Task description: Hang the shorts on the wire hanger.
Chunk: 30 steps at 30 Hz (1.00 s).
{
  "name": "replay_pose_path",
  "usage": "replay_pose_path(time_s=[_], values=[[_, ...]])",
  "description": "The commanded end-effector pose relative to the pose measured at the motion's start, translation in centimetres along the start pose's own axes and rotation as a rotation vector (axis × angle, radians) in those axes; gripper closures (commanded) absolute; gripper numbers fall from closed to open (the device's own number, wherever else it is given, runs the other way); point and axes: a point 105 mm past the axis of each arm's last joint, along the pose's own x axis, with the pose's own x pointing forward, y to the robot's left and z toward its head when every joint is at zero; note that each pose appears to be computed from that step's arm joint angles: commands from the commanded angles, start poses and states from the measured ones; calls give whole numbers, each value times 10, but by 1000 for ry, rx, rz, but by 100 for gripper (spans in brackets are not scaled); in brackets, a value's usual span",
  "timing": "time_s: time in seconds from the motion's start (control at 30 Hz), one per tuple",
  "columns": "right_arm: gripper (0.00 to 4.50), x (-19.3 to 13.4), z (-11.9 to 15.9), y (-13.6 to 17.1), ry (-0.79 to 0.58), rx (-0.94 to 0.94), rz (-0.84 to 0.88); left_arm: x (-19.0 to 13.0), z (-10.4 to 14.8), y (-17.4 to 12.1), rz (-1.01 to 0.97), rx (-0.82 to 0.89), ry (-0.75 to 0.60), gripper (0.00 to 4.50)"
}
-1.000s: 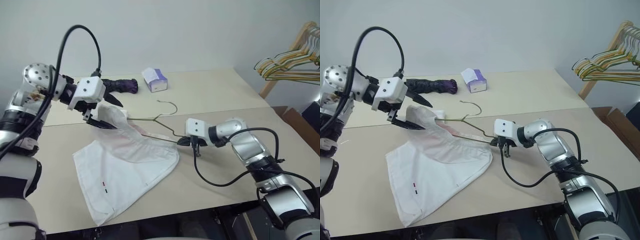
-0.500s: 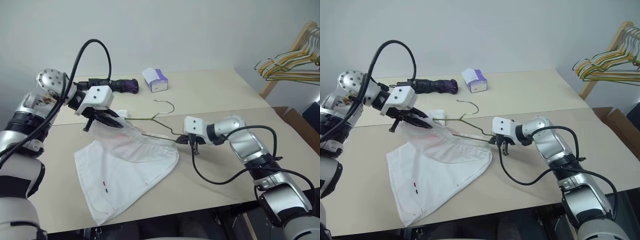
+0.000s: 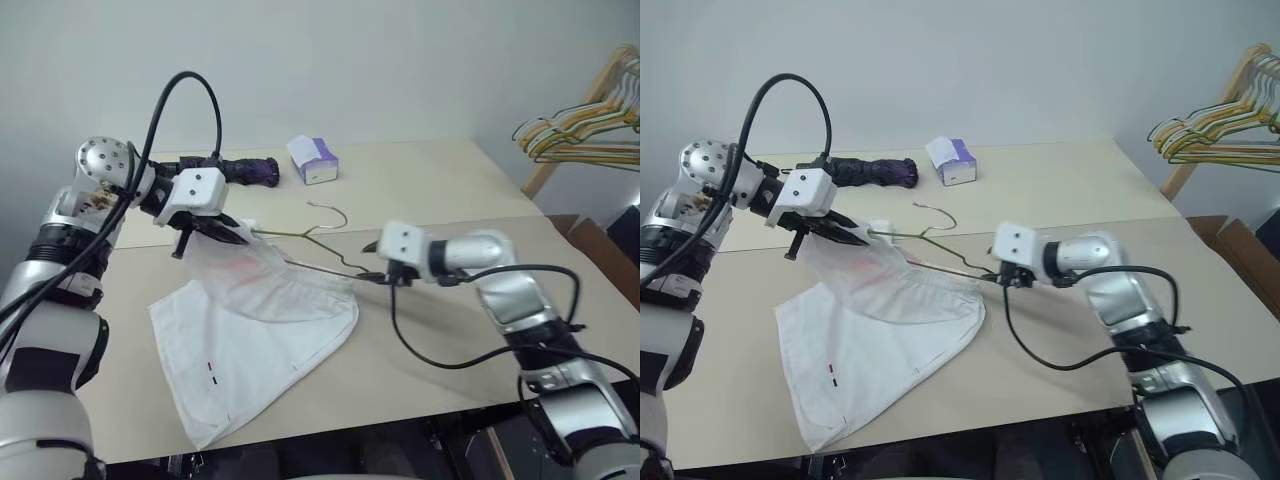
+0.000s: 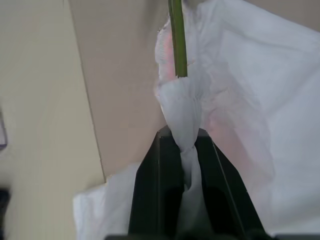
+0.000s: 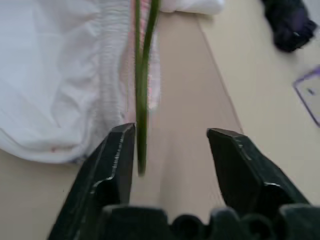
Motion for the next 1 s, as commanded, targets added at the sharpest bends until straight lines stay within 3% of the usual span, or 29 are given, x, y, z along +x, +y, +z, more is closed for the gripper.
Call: replay_pose_path(time_s=[0.03, 0.07, 0.2, 0.37, 0.53, 0.67, 0.77, 1.0], values=[[48, -40, -2, -20, 31, 190, -112, -14, 6, 16, 124, 31, -8, 450], [13, -51, -6, -13, 32, 260, -92, -16, 5, 17, 138, 19, -15, 450], [13, -61, -13, 21, -23, 491, -9, -19, 5, 19, 168, 6, -32, 450], [13, -6, -13, 53, -129, 717, 52, -20, 3, 18, 173, 0, -37, 450], [13, 44, -10, 47, -180, 814, 34, -21, 3, 18, 177, -3, -36, 450], [13, 62, -5, 42, -207, 842, 59, -22, 5, 19, 185, 1, -42, 450], [67, 70, -4, 42, -216, 881, 91, -22, 6, 20, 188, 1, -44, 450], [306, 74, -2, 46, -204, 882, 114, -27, 3, 21, 217, -5, -36, 450]])
